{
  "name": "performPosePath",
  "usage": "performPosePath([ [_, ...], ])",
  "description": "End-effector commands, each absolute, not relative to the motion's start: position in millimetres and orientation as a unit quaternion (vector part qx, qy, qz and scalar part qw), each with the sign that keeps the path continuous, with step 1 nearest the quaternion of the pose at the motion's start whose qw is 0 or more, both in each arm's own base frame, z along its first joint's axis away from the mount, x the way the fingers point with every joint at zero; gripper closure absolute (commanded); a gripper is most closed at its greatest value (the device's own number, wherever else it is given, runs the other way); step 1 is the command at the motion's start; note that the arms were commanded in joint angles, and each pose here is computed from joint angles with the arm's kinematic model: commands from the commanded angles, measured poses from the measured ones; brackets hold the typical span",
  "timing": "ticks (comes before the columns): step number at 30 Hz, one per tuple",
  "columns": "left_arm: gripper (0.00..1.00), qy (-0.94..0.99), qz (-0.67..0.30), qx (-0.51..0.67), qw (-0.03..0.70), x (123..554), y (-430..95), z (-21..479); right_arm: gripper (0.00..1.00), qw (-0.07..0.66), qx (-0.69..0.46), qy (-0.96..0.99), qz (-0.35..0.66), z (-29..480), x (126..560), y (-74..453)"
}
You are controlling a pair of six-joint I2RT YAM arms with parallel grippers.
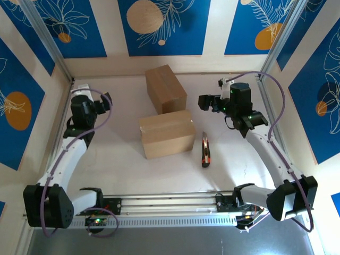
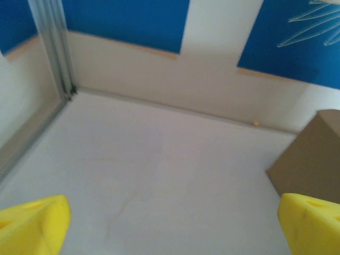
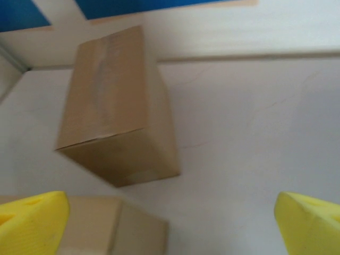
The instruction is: Unpack the express box
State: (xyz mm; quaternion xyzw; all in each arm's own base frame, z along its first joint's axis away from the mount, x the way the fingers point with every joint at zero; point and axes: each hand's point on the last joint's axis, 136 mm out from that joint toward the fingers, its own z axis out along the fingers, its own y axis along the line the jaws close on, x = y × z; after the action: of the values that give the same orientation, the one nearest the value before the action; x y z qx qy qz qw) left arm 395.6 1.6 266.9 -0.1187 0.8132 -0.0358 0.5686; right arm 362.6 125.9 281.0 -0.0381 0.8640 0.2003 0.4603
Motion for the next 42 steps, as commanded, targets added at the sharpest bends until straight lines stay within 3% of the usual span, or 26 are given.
performPosePath([
  [1, 0.0, 0.898, -0.114, -0.118, 0.409, 372, -28, 220, 0.01, 0.341, 0.029, 0.896, 0.284, 268, 325, 147],
  [6, 0.0, 0.911, -0.246, -0.046, 0.328, 388, -87, 230, 0.01, 0.274, 0.067, 0.887, 0.366, 263, 316, 191],
  [11, 0.0, 0.911, -0.271, -0.024, 0.31, 391, -111, 232, 0.01, 0.246, 0.076, 0.905, 0.34, 236, 325, 211],
  [17, 0.0, 0.928, -0.256, -0.003, 0.271, 332, -128, 224, 0.0, 0.253, 0.09, 0.915, 0.3, 217, 339, 190],
  [22, 0.0, 0.932, -0.265, -0.013, 0.247, 270, -135, 213, 0.06, 0.247, 0.053, 0.905, 0.341, 216, 350, 186],
  [26, 0.0, 0.929, -0.287, -0.034, 0.229, 244, -141, 196, 0.06, 0.241, 0.013, 0.9, 0.362, 215, 349, 193],
  [34, 0.0, 0.898, -0.371, -0.031, 0.234, 256, -194, 185, 0.07, 0.23, 0.003, 0.898, 0.376, 204, 347, 199],
  [42, 0.01, 0.895, -0.373, -0.023, 0.244, 273, -225, 176, 0.14, 0.214, -0.003, 0.898, 0.384, 194, 344, 208],
])
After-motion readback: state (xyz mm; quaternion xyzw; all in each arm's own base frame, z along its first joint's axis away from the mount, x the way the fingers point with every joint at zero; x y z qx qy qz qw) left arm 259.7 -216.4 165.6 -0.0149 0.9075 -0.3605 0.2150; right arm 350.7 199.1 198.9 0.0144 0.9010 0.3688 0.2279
